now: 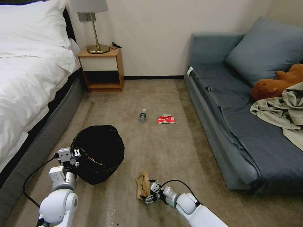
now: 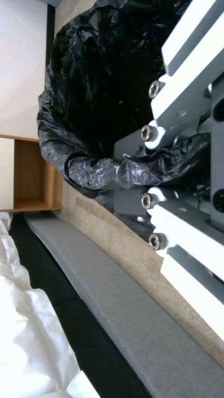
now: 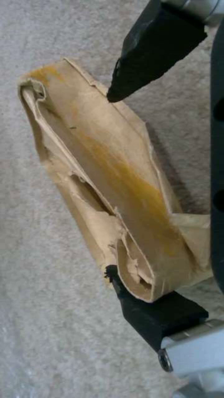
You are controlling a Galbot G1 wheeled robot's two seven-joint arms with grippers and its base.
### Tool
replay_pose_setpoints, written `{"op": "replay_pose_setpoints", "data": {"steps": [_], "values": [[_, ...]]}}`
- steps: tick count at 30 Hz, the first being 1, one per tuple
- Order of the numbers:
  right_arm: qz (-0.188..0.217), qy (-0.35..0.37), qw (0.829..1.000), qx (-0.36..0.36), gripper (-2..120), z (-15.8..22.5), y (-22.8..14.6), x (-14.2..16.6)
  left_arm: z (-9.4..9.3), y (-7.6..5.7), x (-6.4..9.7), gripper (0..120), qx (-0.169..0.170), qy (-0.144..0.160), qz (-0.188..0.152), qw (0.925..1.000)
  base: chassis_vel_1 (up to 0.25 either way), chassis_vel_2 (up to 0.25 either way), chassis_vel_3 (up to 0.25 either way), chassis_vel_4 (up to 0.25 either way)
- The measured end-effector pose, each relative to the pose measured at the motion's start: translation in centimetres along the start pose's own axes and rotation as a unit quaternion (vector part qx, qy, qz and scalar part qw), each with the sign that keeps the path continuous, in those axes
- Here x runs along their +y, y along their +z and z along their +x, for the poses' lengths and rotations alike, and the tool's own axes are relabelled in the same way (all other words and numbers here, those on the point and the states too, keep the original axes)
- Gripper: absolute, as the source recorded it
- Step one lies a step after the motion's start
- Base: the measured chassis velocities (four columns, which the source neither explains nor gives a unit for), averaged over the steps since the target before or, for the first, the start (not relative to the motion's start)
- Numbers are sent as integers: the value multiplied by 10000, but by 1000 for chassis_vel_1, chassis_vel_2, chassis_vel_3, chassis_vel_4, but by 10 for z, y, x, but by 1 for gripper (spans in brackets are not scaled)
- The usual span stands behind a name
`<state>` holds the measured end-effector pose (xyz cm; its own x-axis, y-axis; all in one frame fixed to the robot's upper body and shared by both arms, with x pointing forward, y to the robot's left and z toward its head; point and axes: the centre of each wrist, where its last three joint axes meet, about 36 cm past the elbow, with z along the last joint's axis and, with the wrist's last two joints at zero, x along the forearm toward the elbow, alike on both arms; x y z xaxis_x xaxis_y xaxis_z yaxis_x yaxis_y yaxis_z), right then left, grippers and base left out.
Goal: Pick up the trash bin, then pick up the garbage on the floor and place it into the trash bin.
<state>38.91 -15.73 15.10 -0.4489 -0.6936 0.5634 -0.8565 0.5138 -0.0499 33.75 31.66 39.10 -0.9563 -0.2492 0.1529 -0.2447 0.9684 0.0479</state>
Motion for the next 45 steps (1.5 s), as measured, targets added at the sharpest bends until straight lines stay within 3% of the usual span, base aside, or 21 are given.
{"op": "replay_pose_setpoints", "data": {"steps": [4,10,12,25,31,45], "values": [[20,-22,10000,48,100,0,4,-1,-2,-1,0,5,-16,1,0,10000,0,0,0,0],[35,-76,9999,61,83,0,5,-3,-3,-1,0,5,-18,0,4,10000,0,0,0,0],[42,-72,9999,60,70,0,5,-5,-3,-1,0,5,-27,0,10,10000,0,0,0,0],[60,-36,10000,33,29,3,3,-10,-3,0,-1,5,-30,-8,35,10000,0,0,0,0],[80,29,10000,-37,2,9,0,-16,-4,0,-2,5,-33,0,45,10000,0,0,0,0],[-4,213,9995,-253,0,16,-15,-28,-3,1,-1,5,-41,2,33,10000,0,0,0,0]]}}
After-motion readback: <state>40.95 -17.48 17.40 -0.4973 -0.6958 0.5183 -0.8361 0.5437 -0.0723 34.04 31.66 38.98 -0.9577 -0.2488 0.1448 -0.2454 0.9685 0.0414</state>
